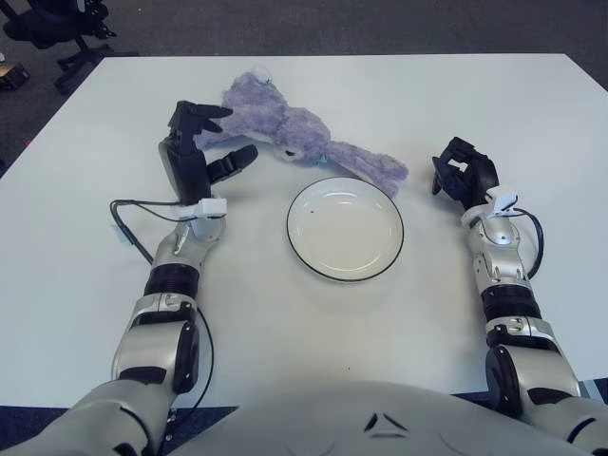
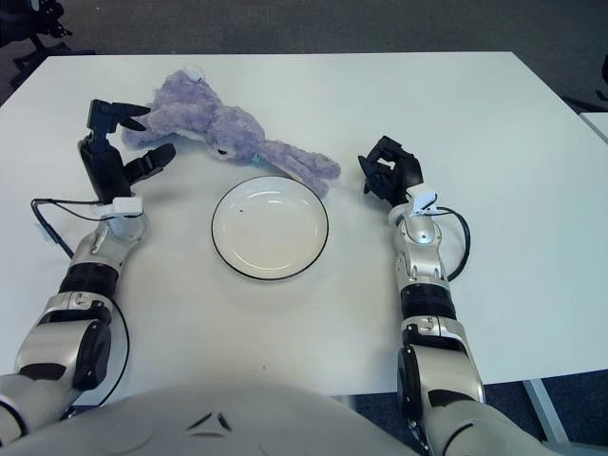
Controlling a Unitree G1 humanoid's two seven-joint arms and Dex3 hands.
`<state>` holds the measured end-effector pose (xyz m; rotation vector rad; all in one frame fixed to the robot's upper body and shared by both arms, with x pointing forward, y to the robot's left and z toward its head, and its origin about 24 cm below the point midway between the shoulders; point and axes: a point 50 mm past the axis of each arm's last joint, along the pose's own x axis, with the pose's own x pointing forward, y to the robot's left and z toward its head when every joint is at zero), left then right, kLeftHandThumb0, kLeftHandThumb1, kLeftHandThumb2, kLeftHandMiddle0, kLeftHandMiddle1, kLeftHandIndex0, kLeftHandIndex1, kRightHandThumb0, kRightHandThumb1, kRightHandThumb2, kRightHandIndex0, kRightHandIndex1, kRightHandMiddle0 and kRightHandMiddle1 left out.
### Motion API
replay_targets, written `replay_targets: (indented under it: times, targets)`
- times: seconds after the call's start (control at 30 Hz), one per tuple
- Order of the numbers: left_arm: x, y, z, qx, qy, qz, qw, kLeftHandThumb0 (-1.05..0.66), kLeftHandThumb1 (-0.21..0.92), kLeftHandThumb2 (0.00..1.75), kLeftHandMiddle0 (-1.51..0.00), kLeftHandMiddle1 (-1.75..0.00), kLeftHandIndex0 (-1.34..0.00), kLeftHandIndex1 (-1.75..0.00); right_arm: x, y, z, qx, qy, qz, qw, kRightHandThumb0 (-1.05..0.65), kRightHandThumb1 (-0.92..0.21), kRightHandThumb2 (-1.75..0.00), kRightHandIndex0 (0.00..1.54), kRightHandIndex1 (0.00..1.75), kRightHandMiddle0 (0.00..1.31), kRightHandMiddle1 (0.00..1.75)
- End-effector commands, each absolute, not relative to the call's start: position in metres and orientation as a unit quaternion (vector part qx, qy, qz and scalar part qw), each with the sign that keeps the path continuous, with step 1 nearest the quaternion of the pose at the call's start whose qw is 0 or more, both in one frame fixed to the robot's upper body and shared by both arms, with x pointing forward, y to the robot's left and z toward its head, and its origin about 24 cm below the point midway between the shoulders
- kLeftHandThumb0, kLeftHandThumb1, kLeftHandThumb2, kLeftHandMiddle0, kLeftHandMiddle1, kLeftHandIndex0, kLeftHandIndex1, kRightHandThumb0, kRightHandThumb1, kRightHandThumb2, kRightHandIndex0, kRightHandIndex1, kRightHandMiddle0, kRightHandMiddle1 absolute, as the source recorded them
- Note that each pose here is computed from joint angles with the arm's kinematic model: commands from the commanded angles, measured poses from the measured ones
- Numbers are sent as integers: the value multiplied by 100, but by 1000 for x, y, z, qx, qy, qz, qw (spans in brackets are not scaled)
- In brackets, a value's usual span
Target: Put the doll into the plate.
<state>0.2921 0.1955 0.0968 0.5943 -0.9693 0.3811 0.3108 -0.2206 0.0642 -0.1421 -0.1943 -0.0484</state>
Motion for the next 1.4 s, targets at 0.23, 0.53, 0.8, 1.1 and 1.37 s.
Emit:
replay_targets:
  times: [0.23,0.53,0.8,1.1,1.37]
  targets:
    - [306,210,106,434,-390,104,805,-17,88,13,-54,-83,-41,-88,310,-223,57,-85,-72,-27,993,-35,-92,-32,102,175,69,175]
    - [308,207,114,502,-366,43,783,-52,91,3,-48,-3,-29,-7,311,-222,57,-88,-69,-27,993,-36,-92,-32,102,175,69,175]
    - [312,206,118,522,-355,25,775,-69,92,13,-37,0,-26,-2,311,-221,56,-89,-68,-28,993,-36,-92,-32,102,175,70,175]
    - [316,207,121,555,-343,42,757,-79,92,22,-35,0,-25,-1,312,-220,56,-90,-68,-27,993,-37,-92,-32,102,175,70,175]
    - [318,208,122,579,-332,60,742,-82,92,26,-35,0,-25,-1,312,-220,56,-91,-68,-23,993,-37,-92,-32,102,175,70,175]
